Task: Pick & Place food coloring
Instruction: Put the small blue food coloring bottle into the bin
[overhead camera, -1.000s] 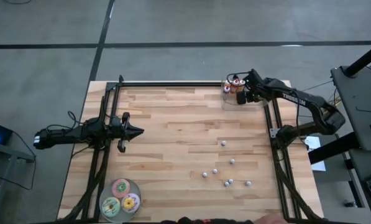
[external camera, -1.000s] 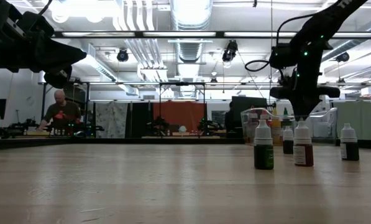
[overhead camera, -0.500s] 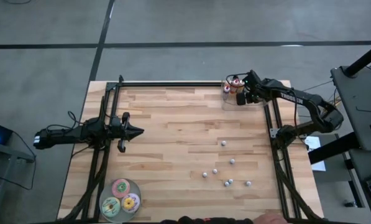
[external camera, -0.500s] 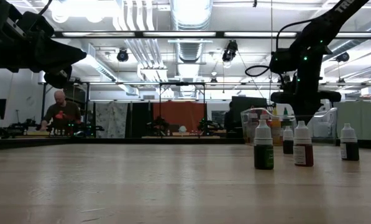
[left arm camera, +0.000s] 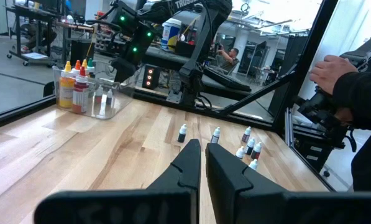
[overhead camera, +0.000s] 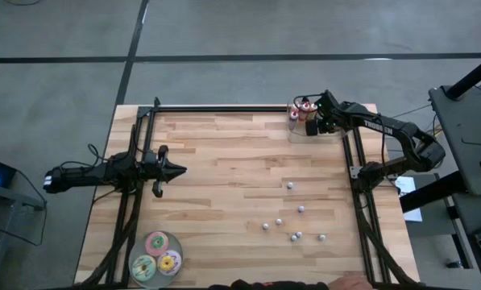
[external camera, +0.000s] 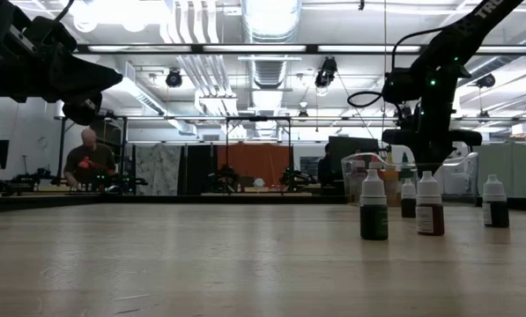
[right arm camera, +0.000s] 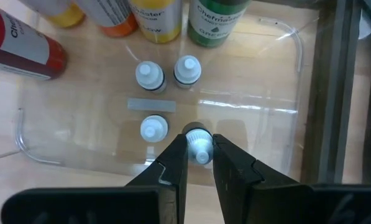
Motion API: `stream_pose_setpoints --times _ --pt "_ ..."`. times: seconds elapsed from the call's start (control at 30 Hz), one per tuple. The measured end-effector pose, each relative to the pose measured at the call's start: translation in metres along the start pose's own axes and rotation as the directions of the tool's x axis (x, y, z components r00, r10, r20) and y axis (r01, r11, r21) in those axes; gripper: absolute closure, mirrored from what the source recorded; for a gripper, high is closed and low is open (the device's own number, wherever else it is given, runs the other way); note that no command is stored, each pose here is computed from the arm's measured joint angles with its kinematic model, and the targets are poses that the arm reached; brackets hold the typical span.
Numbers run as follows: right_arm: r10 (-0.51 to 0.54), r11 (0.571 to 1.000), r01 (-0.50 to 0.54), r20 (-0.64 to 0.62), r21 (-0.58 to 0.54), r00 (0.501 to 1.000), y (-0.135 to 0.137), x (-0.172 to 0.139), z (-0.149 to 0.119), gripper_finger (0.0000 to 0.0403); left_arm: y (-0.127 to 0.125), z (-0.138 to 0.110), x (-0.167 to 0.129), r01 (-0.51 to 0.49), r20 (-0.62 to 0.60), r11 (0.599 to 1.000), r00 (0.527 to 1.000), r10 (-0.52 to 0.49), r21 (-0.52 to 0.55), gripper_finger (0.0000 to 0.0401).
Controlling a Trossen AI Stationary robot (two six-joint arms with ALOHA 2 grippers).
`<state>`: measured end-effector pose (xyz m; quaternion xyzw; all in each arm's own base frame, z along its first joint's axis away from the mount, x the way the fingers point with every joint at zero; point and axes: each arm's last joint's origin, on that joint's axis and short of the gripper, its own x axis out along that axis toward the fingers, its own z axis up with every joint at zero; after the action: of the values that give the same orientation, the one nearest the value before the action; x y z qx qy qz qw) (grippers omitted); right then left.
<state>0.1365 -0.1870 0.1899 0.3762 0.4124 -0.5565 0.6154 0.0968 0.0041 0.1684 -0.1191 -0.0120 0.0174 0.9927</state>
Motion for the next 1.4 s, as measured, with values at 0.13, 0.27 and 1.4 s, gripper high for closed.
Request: stream_pose_setpoints --times 0.13,0.27,1.4 --pt "0.012 1.0 -0.012 -0.008 0.002 1.0 0.0 0.0 0.0 0.0351 0.0 0.0 0.0 0.0 0.0 1.0 1.0 0.0 0.0 0.0401" --pt "0.016 1.0 -0.016 -0.01 0.017 1.0 0.0 0.0 0.0 0.0351 0.0 0.0 0.0 0.0 0.0 1.0 1.0 0.0 0.0 0.0401" --pt "0.016 1.0 -0.016 -0.053 0.01 0.998 0.006 0.02 0.001 0.0321 0.0 0.0 0.0 0.0 0.0 1.0 1.0 0.0 0.0 0.0401"
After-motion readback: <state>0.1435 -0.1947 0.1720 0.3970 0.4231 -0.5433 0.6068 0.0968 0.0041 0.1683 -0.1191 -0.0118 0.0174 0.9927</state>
